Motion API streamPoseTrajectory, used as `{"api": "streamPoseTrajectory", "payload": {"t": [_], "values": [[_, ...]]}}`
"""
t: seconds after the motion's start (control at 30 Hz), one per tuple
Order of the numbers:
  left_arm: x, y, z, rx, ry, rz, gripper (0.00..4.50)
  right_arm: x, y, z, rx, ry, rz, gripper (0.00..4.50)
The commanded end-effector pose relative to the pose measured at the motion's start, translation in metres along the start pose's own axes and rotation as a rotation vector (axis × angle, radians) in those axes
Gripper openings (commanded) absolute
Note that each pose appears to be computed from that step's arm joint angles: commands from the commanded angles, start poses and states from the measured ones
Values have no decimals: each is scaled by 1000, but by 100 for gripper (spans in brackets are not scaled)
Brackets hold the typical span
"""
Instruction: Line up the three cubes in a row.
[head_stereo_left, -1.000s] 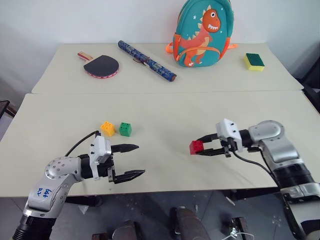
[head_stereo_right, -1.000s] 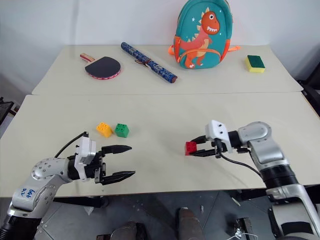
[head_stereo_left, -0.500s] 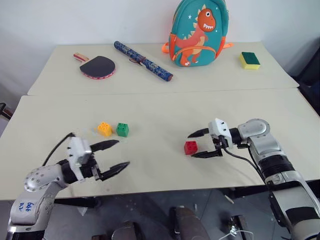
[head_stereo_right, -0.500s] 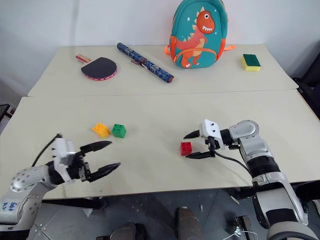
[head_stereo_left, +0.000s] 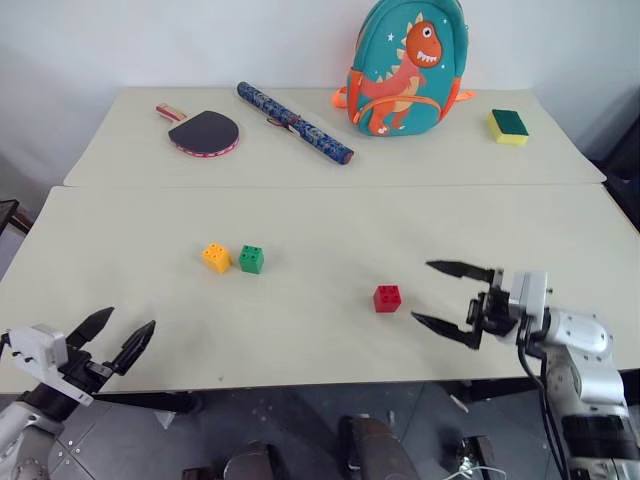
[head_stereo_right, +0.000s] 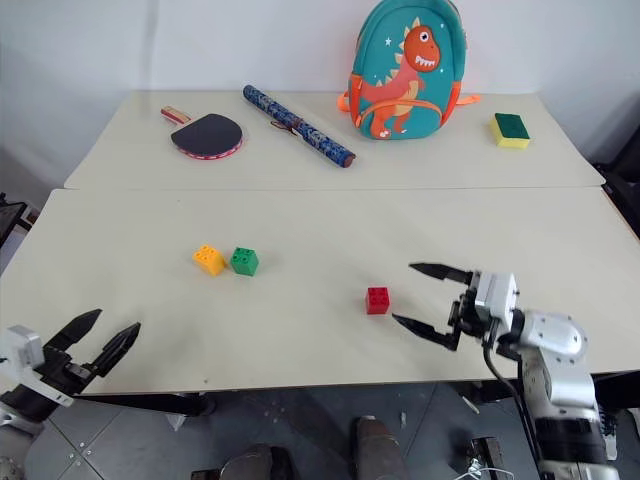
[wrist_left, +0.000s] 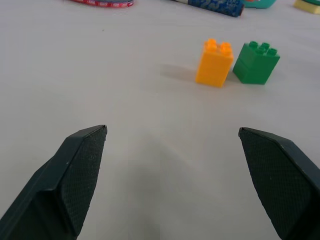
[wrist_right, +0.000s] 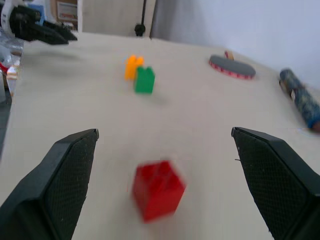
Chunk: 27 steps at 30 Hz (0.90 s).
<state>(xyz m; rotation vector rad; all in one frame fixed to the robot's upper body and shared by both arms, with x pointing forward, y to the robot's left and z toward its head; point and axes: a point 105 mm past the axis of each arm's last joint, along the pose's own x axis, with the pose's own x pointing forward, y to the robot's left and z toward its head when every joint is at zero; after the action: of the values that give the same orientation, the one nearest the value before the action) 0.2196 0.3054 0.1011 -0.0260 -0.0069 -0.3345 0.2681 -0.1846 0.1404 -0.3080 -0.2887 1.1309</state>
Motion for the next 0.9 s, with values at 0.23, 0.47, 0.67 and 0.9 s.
{"api": "streamPoseTrajectory", "payload": {"t": [0.23, 0.47, 0.67, 0.9], "values": [[69, -90, 37, 1, -131, -34, 450, -2, -7, 11, -54, -13, -17, 447], [94, -107, 17, -52, -32, 73, 450, 7, 0, 14, -24, -13, 36, 447], [113, -124, 14, -41, -23, 44, 450, 8, 3, 22, -21, -5, 38, 447], [139, -113, 13, 4, -46, 67, 450, 7, 9, 21, 5, 17, 22, 447]]}}
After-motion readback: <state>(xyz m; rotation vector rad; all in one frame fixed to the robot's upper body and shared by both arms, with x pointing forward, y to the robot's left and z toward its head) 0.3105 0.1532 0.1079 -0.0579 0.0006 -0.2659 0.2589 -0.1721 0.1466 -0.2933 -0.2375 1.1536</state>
